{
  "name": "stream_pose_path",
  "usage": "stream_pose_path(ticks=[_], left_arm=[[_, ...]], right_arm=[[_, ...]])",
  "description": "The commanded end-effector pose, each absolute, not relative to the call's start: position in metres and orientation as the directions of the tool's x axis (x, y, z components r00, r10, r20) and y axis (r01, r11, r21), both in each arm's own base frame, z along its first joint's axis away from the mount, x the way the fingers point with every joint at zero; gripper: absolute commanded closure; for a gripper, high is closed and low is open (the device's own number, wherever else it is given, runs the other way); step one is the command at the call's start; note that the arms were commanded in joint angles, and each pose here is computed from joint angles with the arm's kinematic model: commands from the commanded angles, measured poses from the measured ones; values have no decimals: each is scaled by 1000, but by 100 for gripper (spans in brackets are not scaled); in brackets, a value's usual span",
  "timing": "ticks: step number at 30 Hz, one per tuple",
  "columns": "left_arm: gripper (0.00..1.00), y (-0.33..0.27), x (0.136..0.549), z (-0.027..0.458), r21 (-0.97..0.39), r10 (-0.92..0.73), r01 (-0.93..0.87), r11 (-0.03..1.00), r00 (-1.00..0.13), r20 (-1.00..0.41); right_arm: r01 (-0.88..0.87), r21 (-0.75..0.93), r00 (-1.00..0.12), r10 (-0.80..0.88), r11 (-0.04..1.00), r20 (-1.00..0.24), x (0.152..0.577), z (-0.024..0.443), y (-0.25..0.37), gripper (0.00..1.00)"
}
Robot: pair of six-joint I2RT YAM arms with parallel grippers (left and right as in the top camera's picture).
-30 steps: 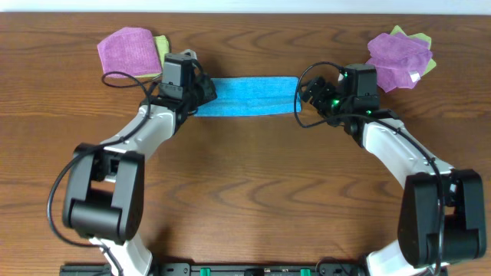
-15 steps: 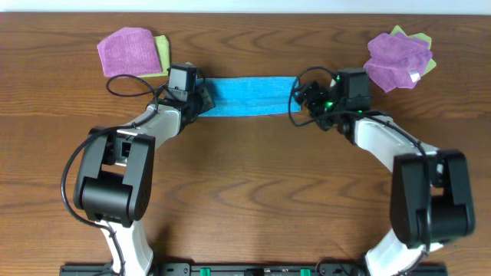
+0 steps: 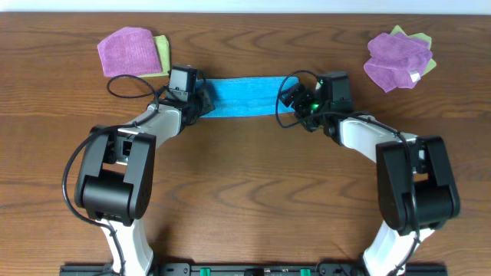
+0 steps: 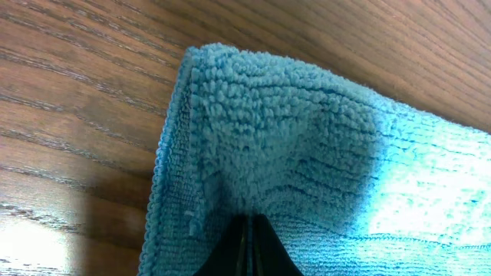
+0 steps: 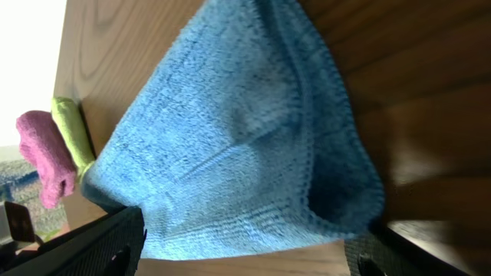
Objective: Fold the cloth
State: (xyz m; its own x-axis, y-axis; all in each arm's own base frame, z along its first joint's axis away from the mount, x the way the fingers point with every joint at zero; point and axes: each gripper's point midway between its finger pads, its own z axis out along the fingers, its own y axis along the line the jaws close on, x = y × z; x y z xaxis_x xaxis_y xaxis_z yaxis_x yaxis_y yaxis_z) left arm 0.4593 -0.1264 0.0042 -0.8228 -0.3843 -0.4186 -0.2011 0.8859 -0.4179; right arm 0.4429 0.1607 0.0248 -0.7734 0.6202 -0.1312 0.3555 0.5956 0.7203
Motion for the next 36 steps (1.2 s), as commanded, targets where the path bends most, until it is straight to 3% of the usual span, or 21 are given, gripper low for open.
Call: stream_pose_path(ticks=[1,22,24,26,28,33,36], left_arm=[[94,-123,463,0,-395,-377,-206,895,-823,-425],[94,-120,451,-8,-355,-336,-195,915,-854,-397],[94,-119,449,-9,-351,-335,-198,915,-858,-390],[94,-119,447,-10,-345,-331,-200,917,-863,-381],[94,-118,445,-12,-341,-330,-203,918,-867,-374],[94,-118,444,-12,-341,-330,-204,918,-868,-371],[94,-119,443,-12,-342,-329,-204,917,-871,-365]], right_arm=[[396,688,-772,626,608,-108,439,2,165,17],[419,614,-733,649,669,-206,448,-70,162,27],[430,586,-721,652,687,-234,448,-76,156,34],[422,558,-719,639,714,-273,450,-79,150,58],[405,533,-721,618,743,-313,451,-79,145,65],[322,487,-755,531,812,-386,453,-79,142,98],[231,462,-792,441,856,-422,452,-75,147,99]])
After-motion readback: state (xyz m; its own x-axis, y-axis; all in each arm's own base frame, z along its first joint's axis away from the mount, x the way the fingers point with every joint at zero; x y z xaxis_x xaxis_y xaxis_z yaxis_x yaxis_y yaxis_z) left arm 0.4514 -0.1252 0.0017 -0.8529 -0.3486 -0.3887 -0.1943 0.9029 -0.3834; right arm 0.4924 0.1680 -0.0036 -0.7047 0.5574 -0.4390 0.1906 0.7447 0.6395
